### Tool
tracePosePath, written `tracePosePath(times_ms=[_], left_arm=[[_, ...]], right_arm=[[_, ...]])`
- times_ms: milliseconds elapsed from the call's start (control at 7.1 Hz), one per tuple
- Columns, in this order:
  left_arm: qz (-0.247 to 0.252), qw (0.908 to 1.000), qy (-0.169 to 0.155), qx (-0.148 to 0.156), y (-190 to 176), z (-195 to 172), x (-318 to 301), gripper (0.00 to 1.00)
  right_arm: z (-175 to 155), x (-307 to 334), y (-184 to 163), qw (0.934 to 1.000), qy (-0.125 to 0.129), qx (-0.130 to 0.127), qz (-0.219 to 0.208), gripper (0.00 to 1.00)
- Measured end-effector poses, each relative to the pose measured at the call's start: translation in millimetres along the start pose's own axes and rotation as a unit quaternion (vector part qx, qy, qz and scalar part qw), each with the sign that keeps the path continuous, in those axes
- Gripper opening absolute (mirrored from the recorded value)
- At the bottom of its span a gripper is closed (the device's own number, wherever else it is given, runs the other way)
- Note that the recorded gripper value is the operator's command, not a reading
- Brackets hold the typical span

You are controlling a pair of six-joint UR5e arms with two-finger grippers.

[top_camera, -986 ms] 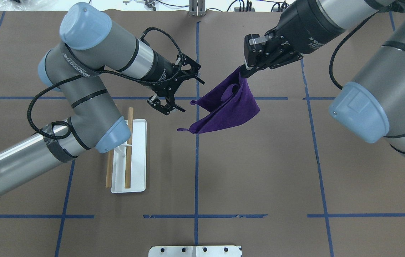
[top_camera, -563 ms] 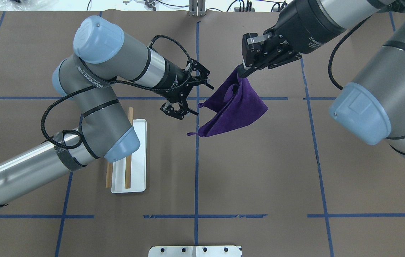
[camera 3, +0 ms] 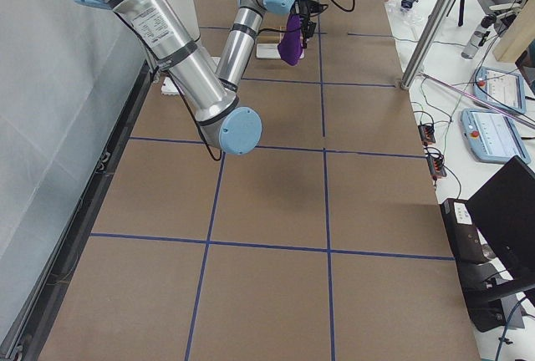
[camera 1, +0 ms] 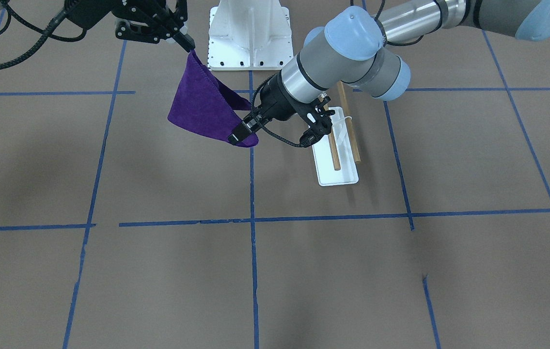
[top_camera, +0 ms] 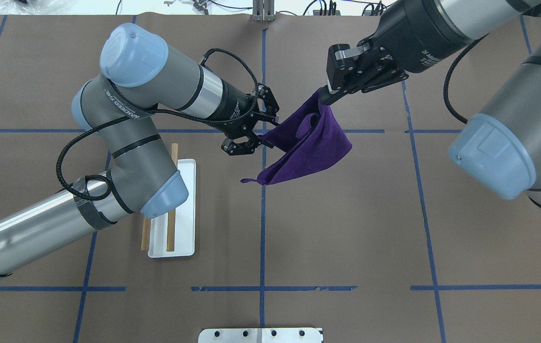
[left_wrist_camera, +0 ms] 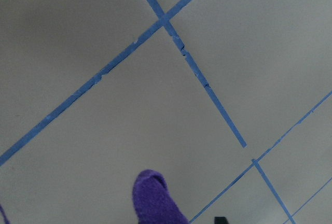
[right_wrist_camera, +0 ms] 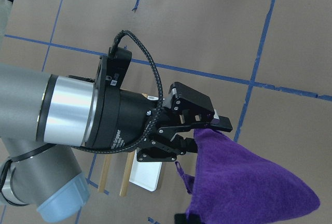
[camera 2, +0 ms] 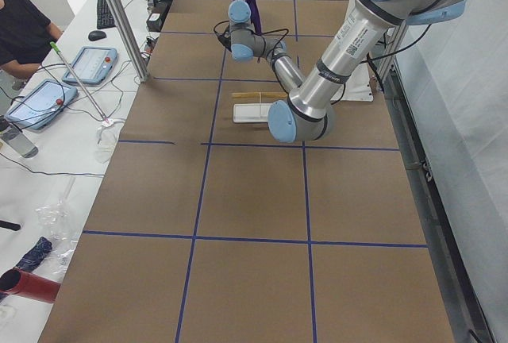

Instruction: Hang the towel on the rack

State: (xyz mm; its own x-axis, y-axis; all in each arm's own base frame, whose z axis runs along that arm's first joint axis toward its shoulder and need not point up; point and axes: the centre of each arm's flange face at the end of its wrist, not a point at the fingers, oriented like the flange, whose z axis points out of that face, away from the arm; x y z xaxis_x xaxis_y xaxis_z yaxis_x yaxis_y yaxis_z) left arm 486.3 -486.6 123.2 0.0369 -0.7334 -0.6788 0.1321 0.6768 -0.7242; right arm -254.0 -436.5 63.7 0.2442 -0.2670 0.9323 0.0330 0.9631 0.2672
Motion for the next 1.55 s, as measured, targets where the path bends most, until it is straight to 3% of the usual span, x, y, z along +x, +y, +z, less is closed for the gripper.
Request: tracePosePath(times_ms=[282,423,1127,1549], left_arm=[[0.004,1.0,-0.001,0.002,-2,-1,-2,0.0],[0.005,1.0,0.0,0.001,-1,-2,-2,0.0],[0.024,0.9993,0.028,-0.012,20,-37,9,0.0],[0.055,0.9966,0.053,-0.031,35,-105,-37,0.0]], right_arm=[[-6,2,7,1.0,-0.003,0.002,-0.003,0.05],[-7,2,8,1.0,-0.003,0.002,-0.003,0.99],[-14,84,43,0.9995,0.024,0.014,0.016,1.0],[-21,141,51,0.998,0.047,0.023,0.034,1.0]])
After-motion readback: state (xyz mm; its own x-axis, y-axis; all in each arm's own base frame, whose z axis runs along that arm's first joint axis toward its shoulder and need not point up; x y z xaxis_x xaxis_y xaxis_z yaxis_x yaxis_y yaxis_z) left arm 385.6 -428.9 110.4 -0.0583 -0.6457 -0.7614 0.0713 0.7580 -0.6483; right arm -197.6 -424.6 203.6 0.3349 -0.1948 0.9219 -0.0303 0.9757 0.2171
